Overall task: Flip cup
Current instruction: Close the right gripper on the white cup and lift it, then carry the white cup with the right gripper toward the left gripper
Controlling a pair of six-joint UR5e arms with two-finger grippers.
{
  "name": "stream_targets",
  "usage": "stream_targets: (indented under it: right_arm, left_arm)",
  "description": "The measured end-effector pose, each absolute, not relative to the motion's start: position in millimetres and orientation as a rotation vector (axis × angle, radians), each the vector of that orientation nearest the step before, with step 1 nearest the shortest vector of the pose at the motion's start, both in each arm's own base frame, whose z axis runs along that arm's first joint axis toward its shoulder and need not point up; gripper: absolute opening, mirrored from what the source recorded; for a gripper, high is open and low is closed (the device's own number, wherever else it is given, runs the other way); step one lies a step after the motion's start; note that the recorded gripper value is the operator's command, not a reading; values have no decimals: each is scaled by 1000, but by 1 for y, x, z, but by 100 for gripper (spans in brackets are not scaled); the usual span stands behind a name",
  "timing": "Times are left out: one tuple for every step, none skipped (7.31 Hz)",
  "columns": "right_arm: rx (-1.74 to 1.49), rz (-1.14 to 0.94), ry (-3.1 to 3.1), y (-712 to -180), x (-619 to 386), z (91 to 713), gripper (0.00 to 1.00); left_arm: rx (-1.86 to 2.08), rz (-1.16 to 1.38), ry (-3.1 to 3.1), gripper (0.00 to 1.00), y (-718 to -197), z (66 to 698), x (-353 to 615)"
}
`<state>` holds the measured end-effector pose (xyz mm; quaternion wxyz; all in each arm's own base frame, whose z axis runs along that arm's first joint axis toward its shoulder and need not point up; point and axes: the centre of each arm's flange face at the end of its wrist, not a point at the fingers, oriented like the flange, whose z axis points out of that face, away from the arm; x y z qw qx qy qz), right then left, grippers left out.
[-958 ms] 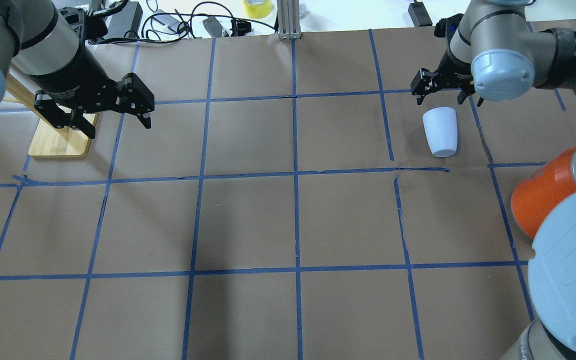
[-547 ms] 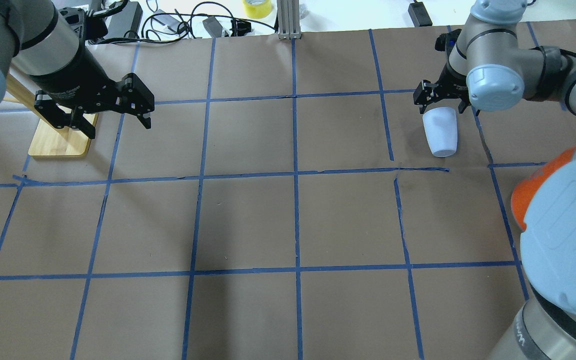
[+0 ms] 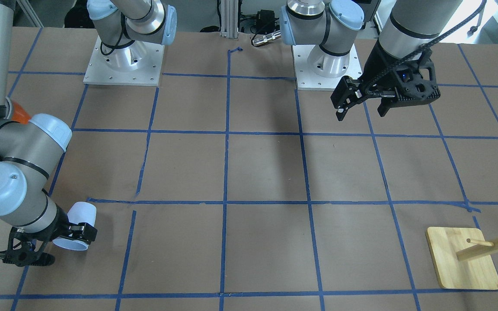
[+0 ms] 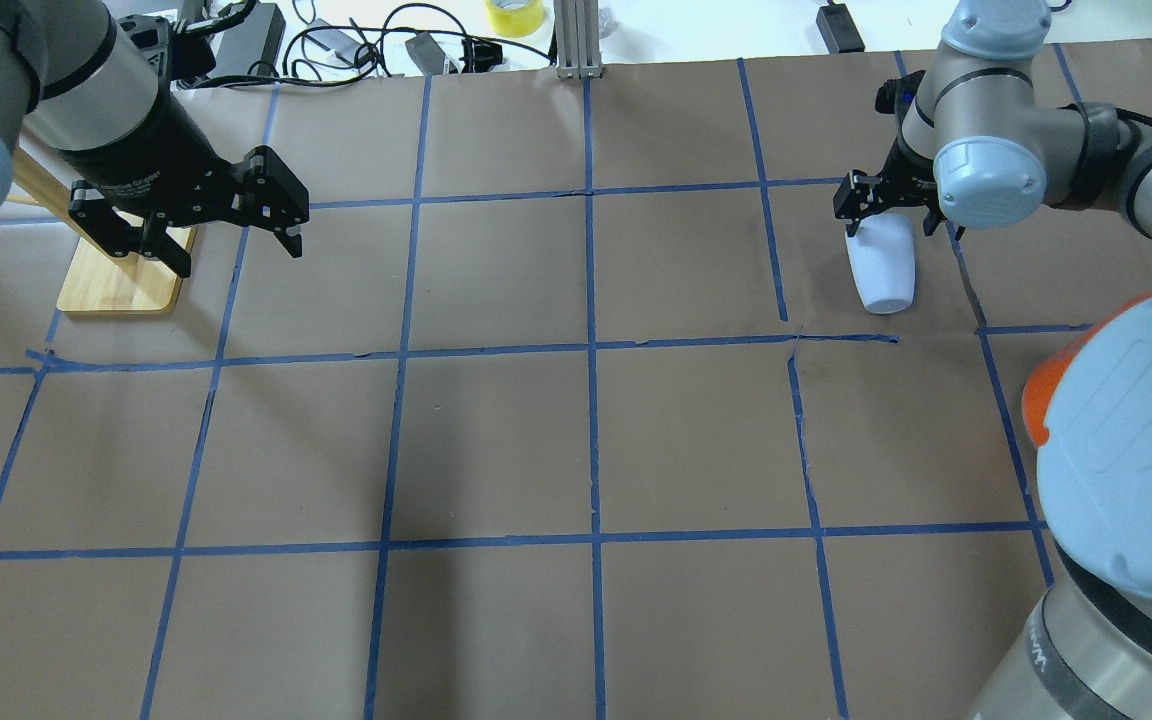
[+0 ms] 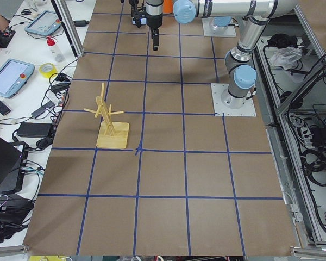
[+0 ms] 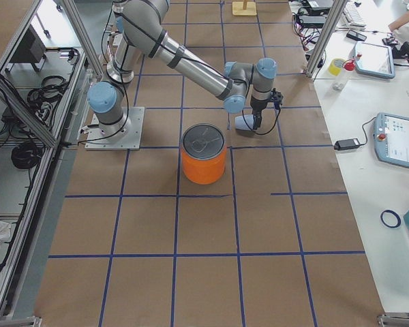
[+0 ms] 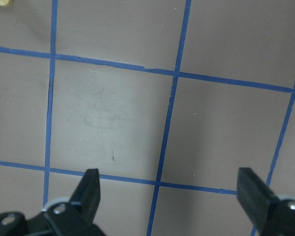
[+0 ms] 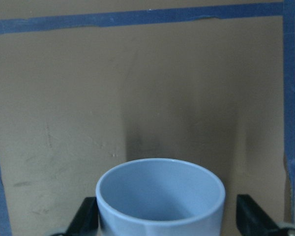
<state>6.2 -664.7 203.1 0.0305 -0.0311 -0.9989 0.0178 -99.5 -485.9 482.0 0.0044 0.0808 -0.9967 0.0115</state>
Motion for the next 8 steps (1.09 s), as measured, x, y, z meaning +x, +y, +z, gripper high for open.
stream_targets:
  right_arm:
    - [-93,55,-3079,-665,6,198,89]
    - [-93,51,-3078,-665,6,195,28]
    - [-93,45,-3078,-664,6,195,21]
    - [-93,45,-3078,-664,6,198,13]
    - [-82,81,-3079,-663,10,216,11]
    - [-34,129,-3086,-660,28,246,6]
    - [111,156,-3095,-652,74,271,4]
    - [331,177,-3084,-639,142,280,4]
  left_arm:
    - [253,34,-3122,100,-486,482,-99]
    - [253,33,-3122,100,-486,481,-100]
    - [253,34,-3122,100,-486,481,-100]
    - [252,35,-3122,100,-486,481,-99]
    - [252,38,-3122,100,-486,482,-99]
    - [251,41,-3122,100,-487,482,-99]
    - [248,45,-3122,100,-487,483,-99]
    - [245,50,-3120,100,-488,484,-98]
